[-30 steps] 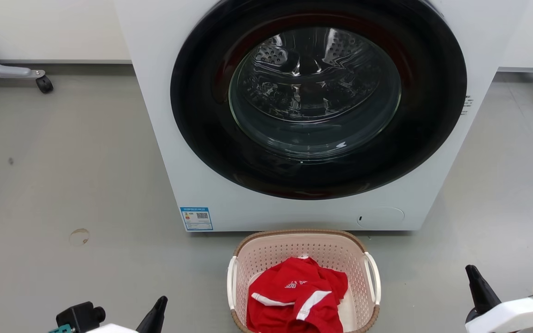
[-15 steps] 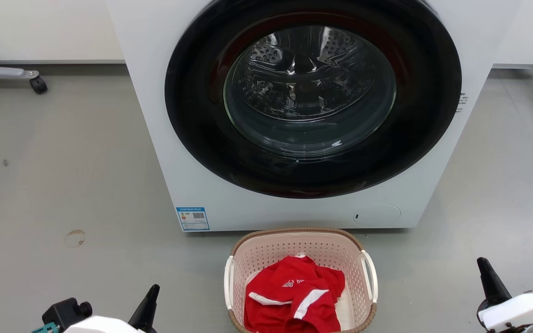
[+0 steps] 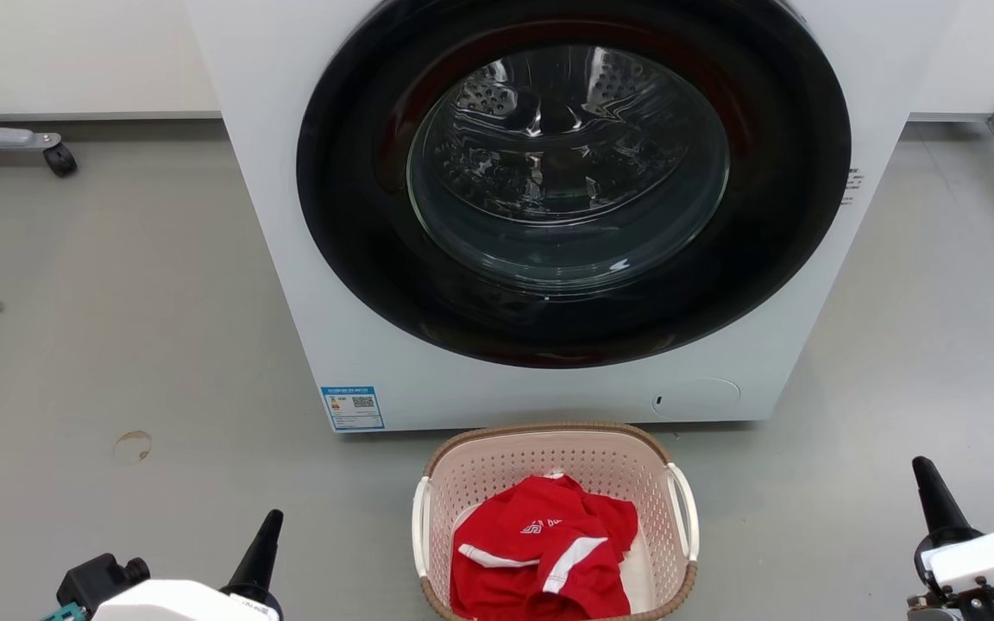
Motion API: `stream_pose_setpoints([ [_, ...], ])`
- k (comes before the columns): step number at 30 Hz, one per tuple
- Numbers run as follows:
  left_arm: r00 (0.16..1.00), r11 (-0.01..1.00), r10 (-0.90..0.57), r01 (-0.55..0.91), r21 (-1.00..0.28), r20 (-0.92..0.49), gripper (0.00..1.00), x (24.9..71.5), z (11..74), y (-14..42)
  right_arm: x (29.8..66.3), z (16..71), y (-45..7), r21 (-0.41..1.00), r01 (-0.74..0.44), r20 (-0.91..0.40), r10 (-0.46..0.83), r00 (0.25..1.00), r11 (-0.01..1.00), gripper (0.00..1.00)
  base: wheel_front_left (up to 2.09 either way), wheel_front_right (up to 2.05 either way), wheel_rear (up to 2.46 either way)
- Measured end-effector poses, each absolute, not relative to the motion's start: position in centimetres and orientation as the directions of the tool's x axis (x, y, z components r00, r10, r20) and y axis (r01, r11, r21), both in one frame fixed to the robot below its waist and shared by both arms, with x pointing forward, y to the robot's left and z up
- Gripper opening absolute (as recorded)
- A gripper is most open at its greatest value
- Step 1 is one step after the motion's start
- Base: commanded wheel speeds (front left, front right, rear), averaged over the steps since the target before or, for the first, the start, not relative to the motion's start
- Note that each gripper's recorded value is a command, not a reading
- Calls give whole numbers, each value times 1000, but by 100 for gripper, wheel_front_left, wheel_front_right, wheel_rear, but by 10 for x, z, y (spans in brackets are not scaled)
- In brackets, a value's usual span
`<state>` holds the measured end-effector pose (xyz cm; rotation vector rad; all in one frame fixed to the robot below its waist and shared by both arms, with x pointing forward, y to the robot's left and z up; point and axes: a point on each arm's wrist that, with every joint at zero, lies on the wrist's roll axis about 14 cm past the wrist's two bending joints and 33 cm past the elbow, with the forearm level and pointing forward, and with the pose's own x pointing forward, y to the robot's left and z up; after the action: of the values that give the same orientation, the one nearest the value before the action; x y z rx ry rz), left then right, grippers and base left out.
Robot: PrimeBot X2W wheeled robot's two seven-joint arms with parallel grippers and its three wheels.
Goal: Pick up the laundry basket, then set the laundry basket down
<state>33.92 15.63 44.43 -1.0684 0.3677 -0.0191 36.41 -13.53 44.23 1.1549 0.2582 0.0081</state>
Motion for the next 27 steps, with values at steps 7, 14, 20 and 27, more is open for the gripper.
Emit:
stream_pose_setpoints([
  [7, 951, 425, -177, -159, -891, -254, 0, 347, 451, 159, 365, 444, -144, 925, 143, -194, 115, 974, 351, 0, 0, 0, 0],
  [14, 961, 352, -162, -157, -923, -225, 0, 353, 457, 162, 367, 450, -153, 946, 144, -179, 95, 979, 290, 0, 0, 0, 0],
  [20, 969, 298, -142, -155, -942, -204, 0, 357, 460, 167, 368, 452, -161, 960, 149, -172, 78, 982, 238, 0, 0, 0, 0],
  [27, 976, 227, -116, -152, -962, -182, 0, 361, 464, 172, 369, 457, -170, 974, 145, -156, 54, 986, 174, 0, 0, 0, 0],
])
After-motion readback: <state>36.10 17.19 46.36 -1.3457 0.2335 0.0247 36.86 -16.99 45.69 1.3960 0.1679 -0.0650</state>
